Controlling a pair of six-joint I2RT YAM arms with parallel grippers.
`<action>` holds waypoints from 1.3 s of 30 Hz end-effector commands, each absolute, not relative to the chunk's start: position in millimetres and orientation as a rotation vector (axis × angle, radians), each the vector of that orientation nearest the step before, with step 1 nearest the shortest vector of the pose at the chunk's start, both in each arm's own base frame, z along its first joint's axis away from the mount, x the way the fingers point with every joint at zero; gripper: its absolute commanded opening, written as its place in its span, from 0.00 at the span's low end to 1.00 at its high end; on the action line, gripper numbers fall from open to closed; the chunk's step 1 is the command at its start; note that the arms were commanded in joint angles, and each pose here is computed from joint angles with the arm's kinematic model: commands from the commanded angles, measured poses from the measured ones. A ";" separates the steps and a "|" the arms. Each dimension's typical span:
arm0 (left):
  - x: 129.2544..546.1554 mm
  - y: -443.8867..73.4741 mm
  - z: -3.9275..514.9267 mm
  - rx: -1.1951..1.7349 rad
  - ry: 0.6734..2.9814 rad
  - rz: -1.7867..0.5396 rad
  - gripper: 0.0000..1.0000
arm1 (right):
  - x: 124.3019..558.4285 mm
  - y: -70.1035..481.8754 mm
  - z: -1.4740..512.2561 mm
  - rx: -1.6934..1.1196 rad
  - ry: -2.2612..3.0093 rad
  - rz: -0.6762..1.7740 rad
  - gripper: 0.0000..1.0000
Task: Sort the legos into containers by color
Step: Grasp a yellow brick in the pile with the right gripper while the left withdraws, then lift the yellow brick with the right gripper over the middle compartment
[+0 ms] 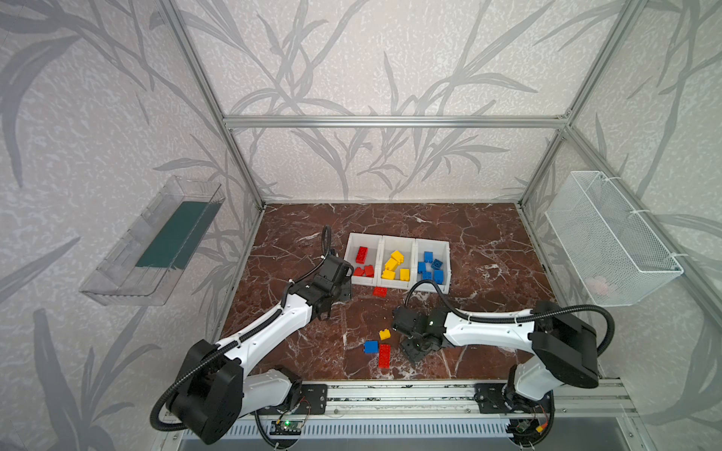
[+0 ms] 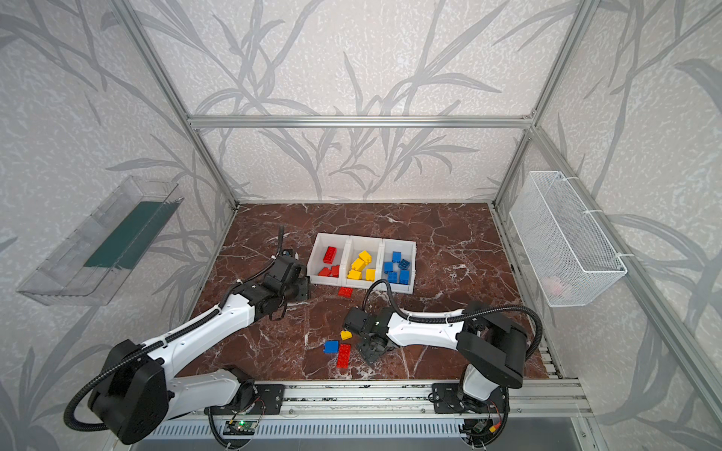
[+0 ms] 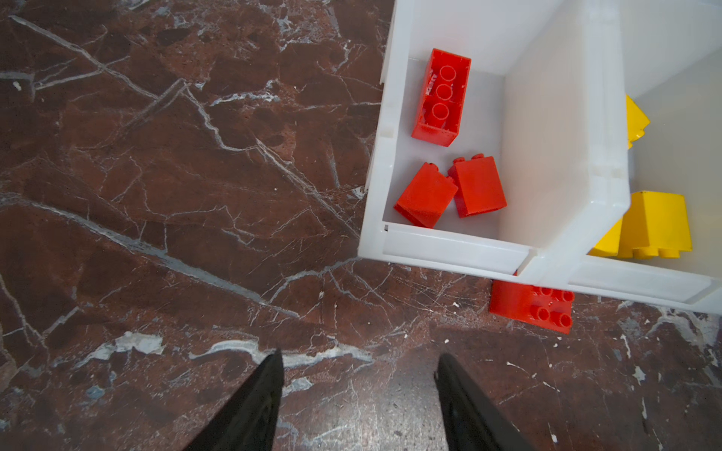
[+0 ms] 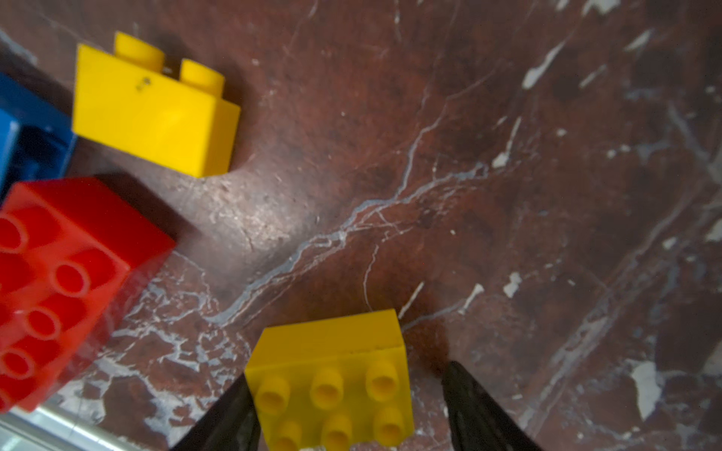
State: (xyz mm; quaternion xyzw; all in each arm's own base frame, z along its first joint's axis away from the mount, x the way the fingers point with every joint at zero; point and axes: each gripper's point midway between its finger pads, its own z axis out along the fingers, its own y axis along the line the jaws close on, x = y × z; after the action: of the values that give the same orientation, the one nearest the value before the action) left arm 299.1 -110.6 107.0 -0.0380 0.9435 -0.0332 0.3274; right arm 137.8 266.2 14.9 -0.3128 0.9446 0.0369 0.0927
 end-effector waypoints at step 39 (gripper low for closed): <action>269.0 -89.5 112.1 -0.229 2.418 -0.134 0.65 | 383.3 321.1 110.8 -0.813 2.550 0.060 0.40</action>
State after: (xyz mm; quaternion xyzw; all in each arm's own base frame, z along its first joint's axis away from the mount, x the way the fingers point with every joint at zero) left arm 277.4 -98.7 116.7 -0.0710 0.9310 -0.0606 0.3530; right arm 377.7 332.6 113.1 -0.3010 0.9204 0.0385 0.2466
